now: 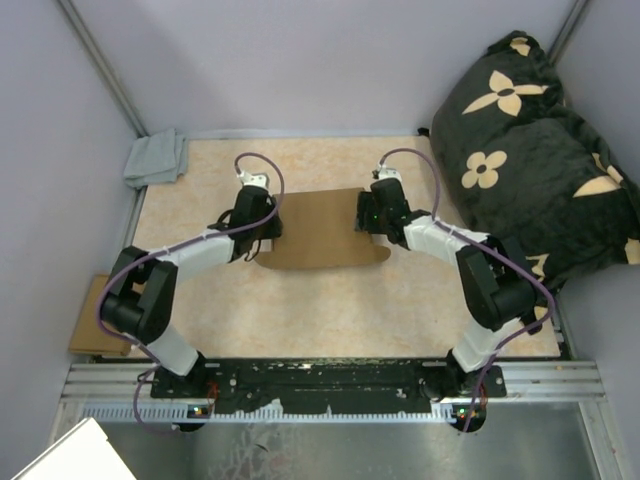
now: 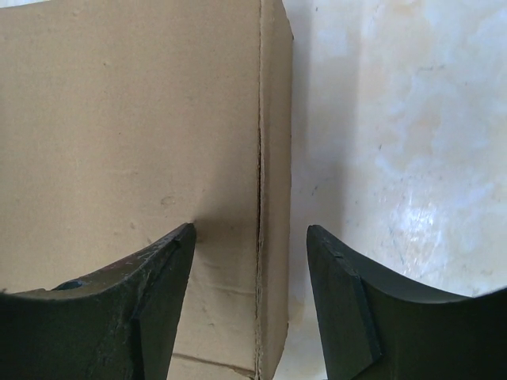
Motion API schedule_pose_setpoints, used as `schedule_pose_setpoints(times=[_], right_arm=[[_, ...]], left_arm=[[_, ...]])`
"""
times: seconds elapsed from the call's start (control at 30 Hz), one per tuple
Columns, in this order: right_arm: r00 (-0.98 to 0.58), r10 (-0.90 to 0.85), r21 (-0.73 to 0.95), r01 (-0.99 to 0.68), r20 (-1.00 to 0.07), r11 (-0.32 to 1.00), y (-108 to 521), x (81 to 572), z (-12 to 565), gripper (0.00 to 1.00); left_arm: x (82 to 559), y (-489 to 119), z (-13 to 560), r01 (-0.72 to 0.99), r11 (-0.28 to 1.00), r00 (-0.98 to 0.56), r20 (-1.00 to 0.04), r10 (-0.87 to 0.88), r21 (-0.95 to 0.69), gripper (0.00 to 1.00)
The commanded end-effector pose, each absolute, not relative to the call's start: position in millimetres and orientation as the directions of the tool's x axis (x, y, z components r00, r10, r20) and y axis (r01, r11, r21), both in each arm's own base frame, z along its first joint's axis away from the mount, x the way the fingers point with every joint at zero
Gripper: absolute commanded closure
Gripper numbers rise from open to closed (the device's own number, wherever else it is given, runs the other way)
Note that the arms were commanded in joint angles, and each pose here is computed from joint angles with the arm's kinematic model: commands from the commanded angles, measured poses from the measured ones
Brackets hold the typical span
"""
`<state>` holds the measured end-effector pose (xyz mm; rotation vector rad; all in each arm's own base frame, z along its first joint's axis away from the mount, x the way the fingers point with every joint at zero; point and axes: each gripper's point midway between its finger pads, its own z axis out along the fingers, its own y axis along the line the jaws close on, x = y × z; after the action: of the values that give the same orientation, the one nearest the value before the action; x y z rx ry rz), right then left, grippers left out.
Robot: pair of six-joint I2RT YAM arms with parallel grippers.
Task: Fold the paper box
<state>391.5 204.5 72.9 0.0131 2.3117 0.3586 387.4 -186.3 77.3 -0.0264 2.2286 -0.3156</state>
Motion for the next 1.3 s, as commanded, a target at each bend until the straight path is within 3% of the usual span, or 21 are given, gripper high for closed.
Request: schedule_pose_setpoints(times=[0.0,0.27,0.37,0.5,0.53,0.57,0.6,0.7,0.8,0.87,0.93,1.07,1.27], right_arm=[[-0.713,0.087,0.309,-0.188,-0.696,0.932,230,397,78,0.39],[-0.616,0.12,0.274,-0.161,-0.778,0.948,209,411,136,0.36],[-0.547,0.13,0.236,-0.129,-0.827,0.963,190,407,168,0.33],[-0.378,0.298,0.341,-0.051,-0.876,0.939,164,387,221,0.33],[-0.367,0.327,0.374,-0.064,-0.871,0.925,163,377,223,0.23],[-0.38,0.324,0.389,-0.107,-0.867,0.915,166,365,217,0.05],[-0.404,0.294,0.388,-0.173,-0.866,0.905,172,351,207,0.01],[-0.46,0.258,0.442,-0.354,-0.849,0.824,193,311,181,0.01],[-0.508,0.265,0.473,-0.338,-0.819,0.814,191,297,162,0.18],[-0.542,0.242,0.448,-0.287,-0.804,0.846,183,296,147,0.21],[-0.564,0.231,0.428,-0.246,-0.793,0.87,176,295,134,0.18],[-0.563,0.228,0.414,-0.227,-0.794,0.882,171,293,128,0.01],[-0.611,0.188,0.379,-0.199,-0.769,0.904,172,303,114,0.02]], left_arm=[[384,-216,67,0.173,0.943,-0.696,-0.712,-0.088,-0.286,0.63],[408,-197,125,0.116,0.963,-0.607,-0.785,-0.123,-0.241,0.56],[404,-180,155,0.063,0.974,-0.558,-0.817,-0.147,-0.219,0.45],[383,-165,190,0.041,0.957,-0.472,-0.85,-0.234,-0.287,0.39],[377,-162,191,0.034,0.947,-0.451,-0.85,-0.272,-0.32,0.4],[370,-161,193,0.031,0.931,-0.432,-0.845,-0.316,-0.364,0.41],[361,-159,184,0.01,0.914,-0.44,-0.823,-0.36,-0.405,0.42],[337,-168,168,0.024,0.862,-0.509,-0.748,-0.426,-0.507,0.45],[318,-176,145,0.113,0.867,-0.573,-0.745,-0.342,-0.485,0.45],[309,-175,130,0.124,0.874,-0.6,-0.737,-0.311,-0.47,0.43],[306,-173,123,0.133,0.876,-0.597,-0.743,-0.303,-0.464,0.4],[303,-174,120,0.167,0.873,-0.586,-0.758,-0.287,-0.459,0.31],[302,-186,116,0.215,0.857,-0.623,-0.742,-0.249,-0.468,0.28]])
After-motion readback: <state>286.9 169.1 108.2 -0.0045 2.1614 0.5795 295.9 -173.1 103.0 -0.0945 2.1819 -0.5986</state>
